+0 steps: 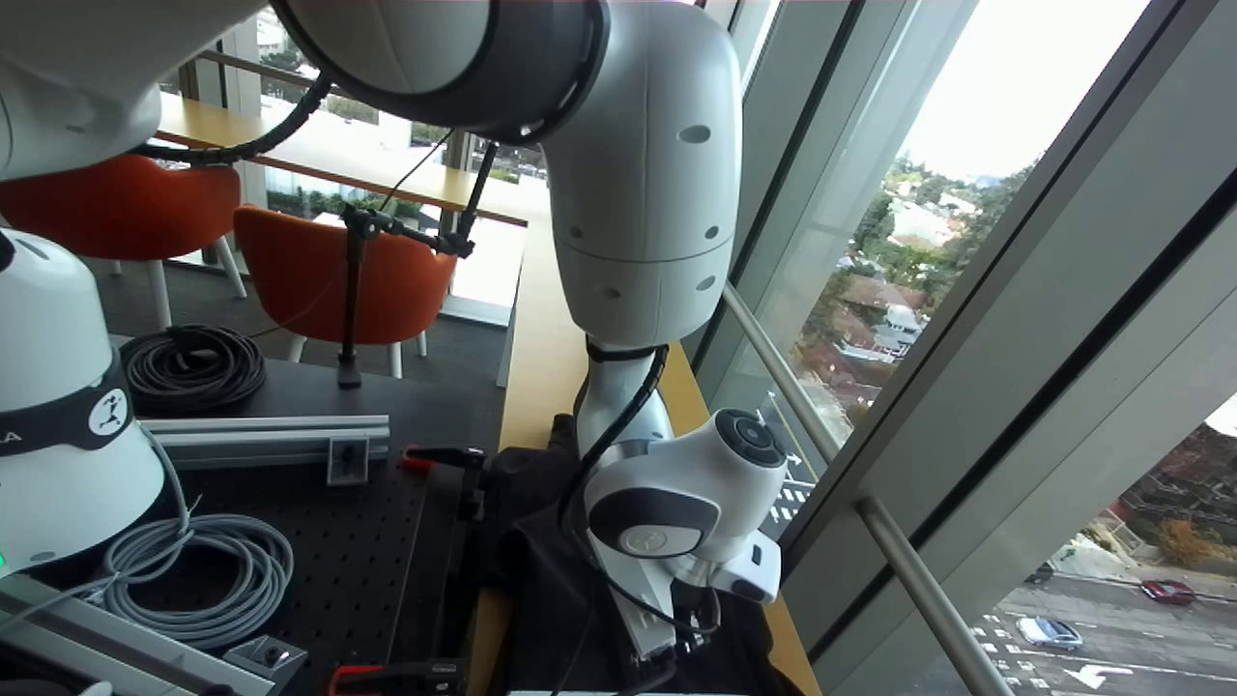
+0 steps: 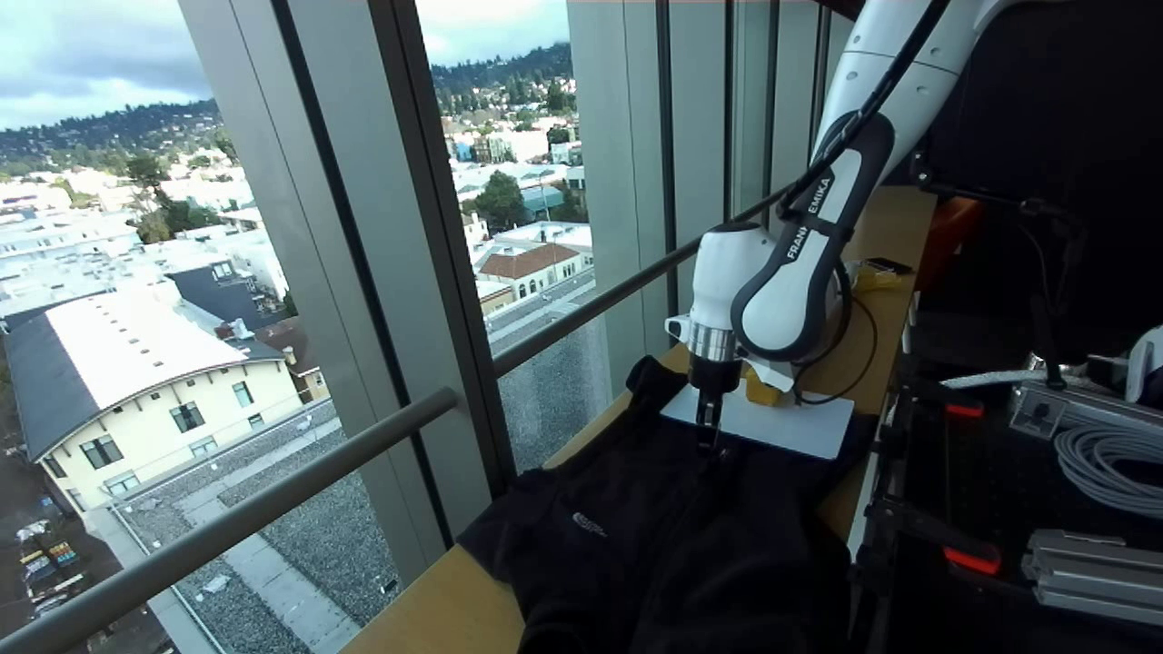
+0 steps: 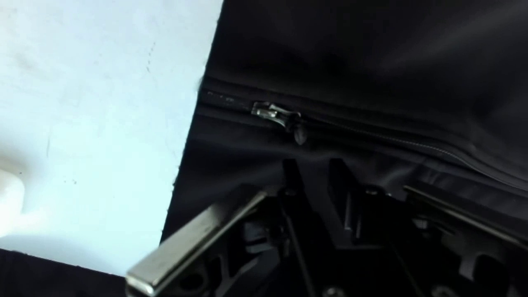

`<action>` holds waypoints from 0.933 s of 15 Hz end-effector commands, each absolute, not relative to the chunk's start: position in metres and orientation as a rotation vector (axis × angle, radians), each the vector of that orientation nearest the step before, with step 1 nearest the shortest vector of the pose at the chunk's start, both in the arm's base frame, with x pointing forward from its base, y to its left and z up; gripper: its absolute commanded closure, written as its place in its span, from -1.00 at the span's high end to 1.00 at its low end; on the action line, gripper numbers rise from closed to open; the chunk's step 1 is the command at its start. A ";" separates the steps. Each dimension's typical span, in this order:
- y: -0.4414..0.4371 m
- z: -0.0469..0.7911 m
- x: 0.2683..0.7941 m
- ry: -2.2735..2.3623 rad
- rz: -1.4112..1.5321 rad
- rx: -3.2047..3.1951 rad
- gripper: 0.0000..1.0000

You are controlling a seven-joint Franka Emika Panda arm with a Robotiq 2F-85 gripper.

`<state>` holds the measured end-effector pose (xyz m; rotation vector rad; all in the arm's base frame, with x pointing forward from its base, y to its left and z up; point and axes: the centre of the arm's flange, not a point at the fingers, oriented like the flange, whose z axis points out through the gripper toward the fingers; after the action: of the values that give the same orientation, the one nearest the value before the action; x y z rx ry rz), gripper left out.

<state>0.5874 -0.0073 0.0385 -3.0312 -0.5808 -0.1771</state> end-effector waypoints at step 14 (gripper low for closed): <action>-0.034 0.031 0.572 -0.542 -0.146 -3.025 0.14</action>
<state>0.5762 -0.0277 0.0309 -3.0376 -0.5358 -0.1419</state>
